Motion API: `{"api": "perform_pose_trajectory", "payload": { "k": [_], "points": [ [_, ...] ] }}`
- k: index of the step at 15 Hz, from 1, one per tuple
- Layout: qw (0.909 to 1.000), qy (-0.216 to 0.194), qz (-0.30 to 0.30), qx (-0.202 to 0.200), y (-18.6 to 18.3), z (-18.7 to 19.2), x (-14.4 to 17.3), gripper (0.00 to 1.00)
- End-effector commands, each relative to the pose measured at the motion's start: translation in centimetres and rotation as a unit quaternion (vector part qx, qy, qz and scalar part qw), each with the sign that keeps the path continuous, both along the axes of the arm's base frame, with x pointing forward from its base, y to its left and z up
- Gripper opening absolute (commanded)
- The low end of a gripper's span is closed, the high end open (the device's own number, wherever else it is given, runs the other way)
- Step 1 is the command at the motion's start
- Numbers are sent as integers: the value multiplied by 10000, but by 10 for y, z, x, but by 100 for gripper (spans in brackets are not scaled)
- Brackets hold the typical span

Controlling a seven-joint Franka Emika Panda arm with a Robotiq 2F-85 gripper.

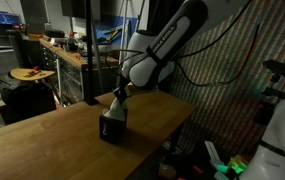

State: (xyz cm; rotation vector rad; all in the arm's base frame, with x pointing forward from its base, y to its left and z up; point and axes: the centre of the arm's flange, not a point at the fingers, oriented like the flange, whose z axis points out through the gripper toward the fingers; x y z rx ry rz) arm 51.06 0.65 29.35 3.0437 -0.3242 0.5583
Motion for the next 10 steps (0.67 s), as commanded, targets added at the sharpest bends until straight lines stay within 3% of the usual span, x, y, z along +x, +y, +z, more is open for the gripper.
{"api": "perform_pose_trajectory", "payload": {
  "k": [1,10],
  "points": [
    [9999,-109,-41,-14,-11,3,25,5],
    [9999,-123,3,-66,-6,2,45,5]
  ]
}}
